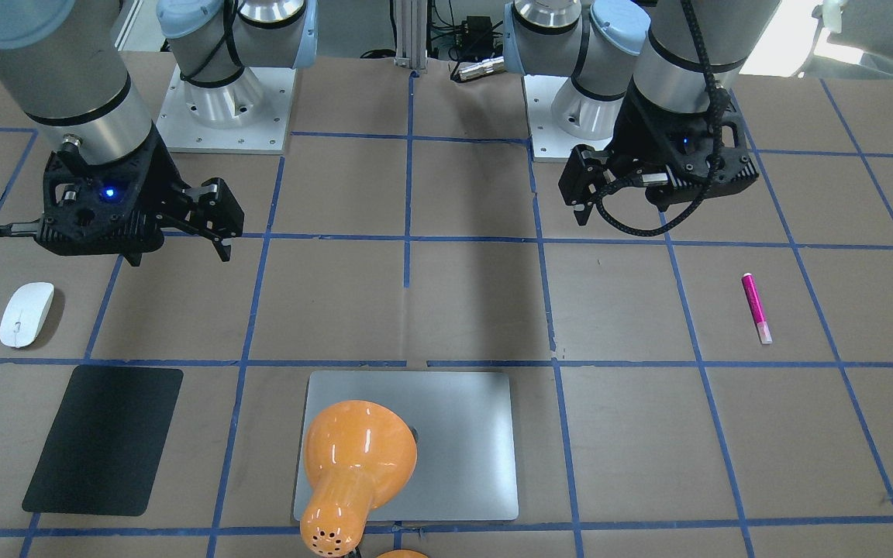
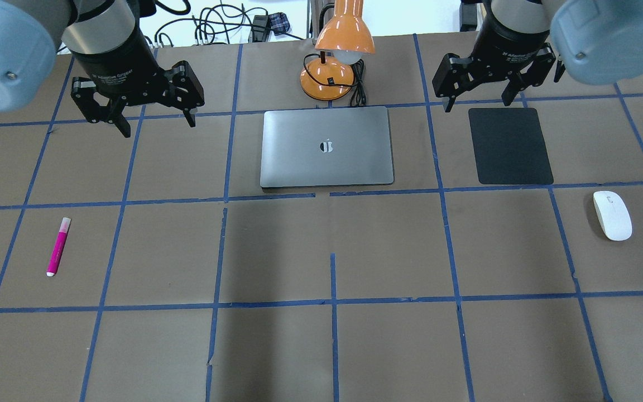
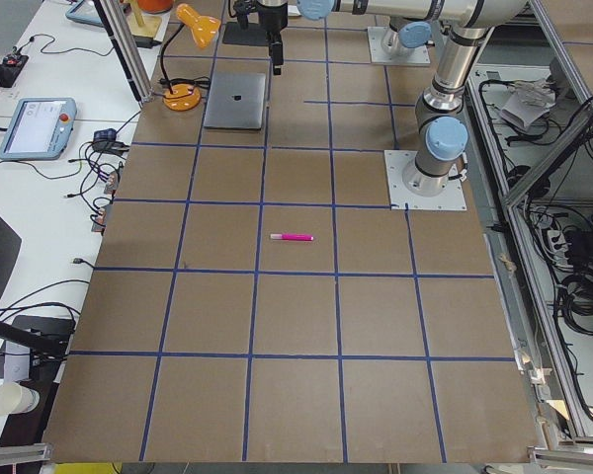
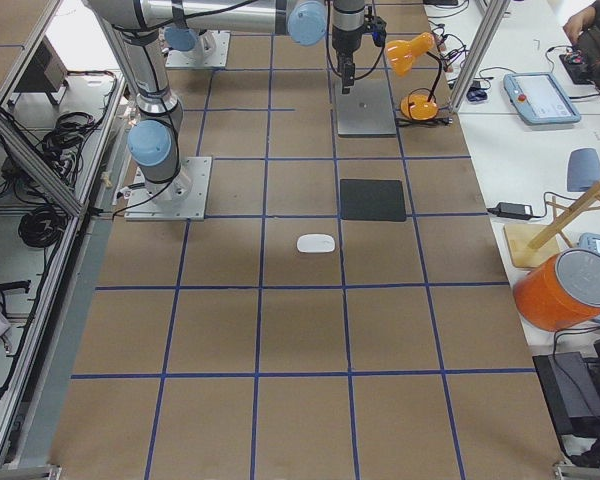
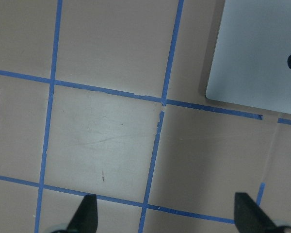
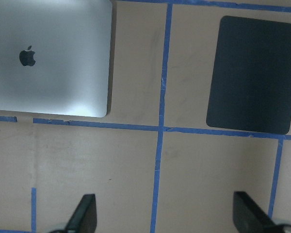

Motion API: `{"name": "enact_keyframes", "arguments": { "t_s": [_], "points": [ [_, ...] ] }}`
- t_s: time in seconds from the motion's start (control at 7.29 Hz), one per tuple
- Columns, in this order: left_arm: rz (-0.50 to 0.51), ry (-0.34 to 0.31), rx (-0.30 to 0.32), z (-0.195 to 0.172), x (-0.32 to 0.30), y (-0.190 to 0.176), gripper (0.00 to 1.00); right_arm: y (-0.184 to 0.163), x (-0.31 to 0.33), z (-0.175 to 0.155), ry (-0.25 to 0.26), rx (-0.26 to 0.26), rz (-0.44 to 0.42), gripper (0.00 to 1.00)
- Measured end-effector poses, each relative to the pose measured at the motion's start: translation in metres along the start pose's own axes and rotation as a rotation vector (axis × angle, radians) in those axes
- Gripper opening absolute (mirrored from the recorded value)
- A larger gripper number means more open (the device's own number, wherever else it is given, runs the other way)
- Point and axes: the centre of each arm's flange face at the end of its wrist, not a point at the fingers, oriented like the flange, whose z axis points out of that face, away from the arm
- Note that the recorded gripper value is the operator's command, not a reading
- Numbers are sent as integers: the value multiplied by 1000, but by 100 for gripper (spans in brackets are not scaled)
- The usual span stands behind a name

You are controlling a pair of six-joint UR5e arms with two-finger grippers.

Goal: Place pen and mouse around notebook

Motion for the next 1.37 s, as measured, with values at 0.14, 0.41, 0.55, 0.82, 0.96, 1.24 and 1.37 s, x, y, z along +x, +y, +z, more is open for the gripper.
{"name": "enact_keyframes", "arguments": {
  "t_s": [0.14, 0.41, 0.55, 0.82, 0.96, 1.24, 1.37],
  "points": [
    [1, 1, 4, -2, 0, 1, 100, 0, 0, 0, 0, 0, 0, 100],
    [5, 2, 5, -3, -2, 3, 100, -1, 4, 8, 3, -13, 3, 100],
    [7, -3, -10, 5, -8, 1, 100, -2, 21, 23, 8, -39, 12, 100],
    [-12, -11, -53, 57, -67, -23, 100, 3, 107, 69, -10, -119, 38, 100],
    [29, -7, -47, 98, -121, -37, 100, 10, 161, 100, -11, -136, 32, 100],
    [158, -13, -7, 189, -235, -35, 100, 38, 266, 168, 29, -107, -19, 100],
    [195, -23, 9, 234, -283, -21, 100, 64, 308, 198, 27, -101, -14, 100]
  ]
}}
